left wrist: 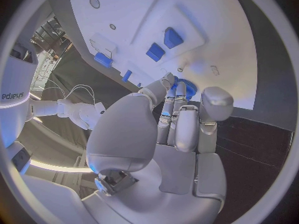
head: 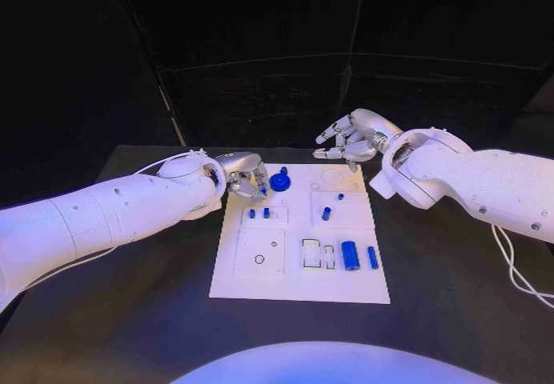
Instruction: Assemble the parts on the task board
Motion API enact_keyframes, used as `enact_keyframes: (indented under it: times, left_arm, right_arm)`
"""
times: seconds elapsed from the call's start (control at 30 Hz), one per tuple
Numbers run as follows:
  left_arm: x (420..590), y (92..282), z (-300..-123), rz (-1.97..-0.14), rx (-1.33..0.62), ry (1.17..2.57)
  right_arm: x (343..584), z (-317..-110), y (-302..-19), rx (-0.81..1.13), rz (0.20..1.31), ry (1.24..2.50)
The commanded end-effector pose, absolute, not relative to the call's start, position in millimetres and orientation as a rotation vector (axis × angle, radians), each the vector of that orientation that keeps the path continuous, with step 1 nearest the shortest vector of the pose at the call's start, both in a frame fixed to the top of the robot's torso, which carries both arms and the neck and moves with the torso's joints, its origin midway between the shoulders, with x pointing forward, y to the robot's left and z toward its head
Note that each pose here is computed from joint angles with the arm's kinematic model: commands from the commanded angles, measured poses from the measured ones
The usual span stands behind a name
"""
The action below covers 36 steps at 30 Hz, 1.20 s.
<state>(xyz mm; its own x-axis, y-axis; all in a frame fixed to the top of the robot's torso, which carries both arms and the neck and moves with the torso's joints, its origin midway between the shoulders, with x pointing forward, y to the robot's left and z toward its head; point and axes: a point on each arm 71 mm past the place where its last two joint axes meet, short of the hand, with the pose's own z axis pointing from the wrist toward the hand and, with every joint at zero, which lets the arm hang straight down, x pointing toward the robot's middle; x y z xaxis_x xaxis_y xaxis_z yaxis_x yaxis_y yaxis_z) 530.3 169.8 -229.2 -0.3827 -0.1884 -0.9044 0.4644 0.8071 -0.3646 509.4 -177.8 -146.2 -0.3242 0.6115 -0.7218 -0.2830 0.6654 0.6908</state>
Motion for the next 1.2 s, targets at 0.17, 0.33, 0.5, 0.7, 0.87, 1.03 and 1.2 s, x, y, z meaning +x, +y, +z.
enact_keyframes:
  times: [0.17,0.33,0.5,0.7,0.87,1.03,1.2]
  left_arm:
    - [532.8,172.6,-232.8,-0.684,0.193,1.875]
    - [534.1,173.6,-235.0,-0.675,0.190,1.884]
    - [534.4,172.9,-237.0,-0.674,0.192,1.895]
    - [533.6,169.8,-240.5,-0.683,0.203,1.916]
    - [532.8,167.9,-242.4,-0.688,0.207,1.921]
    - [532.5,166.6,-242.9,-0.693,0.209,1.919]
    - [532.9,165.9,-243.3,-0.693,0.209,1.921]
  right_arm:
    - [509.3,-144.7,-176.8,0.265,0.931,1.667]
    - [509.3,-144.7,-176.9,0.265,0.931,1.666]
    - [509.3,-144.7,-176.7,0.265,0.931,1.667]
    - [509.3,-144.7,-176.6,0.265,0.932,1.667]
    - [509.4,-144.7,-176.6,0.265,0.931,1.667]
    - [509.4,-144.7,-176.4,0.265,0.932,1.666]
    - [509.5,-144.7,-175.9,0.264,0.933,1.665]
